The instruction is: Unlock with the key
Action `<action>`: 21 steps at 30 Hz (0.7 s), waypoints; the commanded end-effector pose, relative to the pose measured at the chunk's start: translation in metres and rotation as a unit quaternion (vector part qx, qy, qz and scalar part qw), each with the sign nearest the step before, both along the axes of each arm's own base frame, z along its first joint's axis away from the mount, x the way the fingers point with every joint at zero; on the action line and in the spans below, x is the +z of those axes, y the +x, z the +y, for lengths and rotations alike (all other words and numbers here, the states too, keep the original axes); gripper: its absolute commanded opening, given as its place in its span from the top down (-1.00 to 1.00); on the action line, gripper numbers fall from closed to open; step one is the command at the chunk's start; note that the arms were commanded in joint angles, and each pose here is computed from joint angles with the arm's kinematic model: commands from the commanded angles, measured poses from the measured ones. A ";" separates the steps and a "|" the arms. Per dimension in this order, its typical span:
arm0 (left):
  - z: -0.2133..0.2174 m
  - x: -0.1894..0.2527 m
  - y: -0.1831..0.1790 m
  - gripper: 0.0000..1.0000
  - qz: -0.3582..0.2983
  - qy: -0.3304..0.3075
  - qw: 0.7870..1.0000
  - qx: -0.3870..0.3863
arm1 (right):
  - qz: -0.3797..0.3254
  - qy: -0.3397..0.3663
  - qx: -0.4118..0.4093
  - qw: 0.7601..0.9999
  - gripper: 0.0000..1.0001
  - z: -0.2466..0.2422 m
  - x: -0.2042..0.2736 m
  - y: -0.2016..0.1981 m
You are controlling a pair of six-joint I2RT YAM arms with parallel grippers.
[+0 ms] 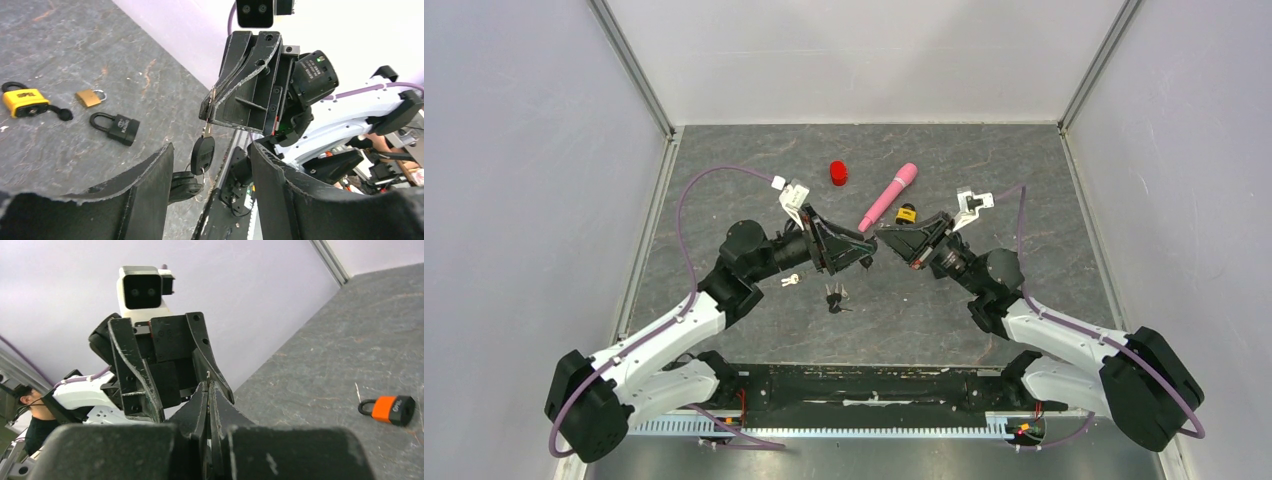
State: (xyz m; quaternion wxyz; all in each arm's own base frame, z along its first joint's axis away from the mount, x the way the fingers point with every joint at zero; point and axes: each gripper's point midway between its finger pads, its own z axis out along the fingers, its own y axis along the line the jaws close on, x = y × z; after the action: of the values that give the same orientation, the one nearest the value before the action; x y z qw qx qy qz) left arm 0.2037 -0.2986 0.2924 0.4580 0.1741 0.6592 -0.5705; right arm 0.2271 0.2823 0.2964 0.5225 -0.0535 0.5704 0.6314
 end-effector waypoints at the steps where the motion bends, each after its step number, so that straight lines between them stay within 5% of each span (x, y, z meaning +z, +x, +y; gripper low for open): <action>1: -0.005 0.020 -0.012 -0.23 -0.004 -0.045 0.998 -0.040 | -0.076 0.036 0.010 0.996 1.00 -0.007 0.035 -0.015; 13: -0.008 0.020 -0.015 0.29 0.014 -0.067 0.996 -0.056 | -0.082 0.035 0.013 0.996 1.00 -0.006 0.038 -0.015; 21: -0.007 0.018 -0.013 0.95 0.021 -0.071 0.996 -0.049 | -0.076 0.012 0.013 0.997 0.99 -0.002 0.028 -0.012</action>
State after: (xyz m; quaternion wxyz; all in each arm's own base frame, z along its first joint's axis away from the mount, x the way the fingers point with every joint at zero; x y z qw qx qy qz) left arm 0.1940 -0.3067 0.2984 0.4230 0.1625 0.6363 -0.6244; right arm 0.2172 0.2807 0.3152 0.5387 -0.0786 0.5336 0.6472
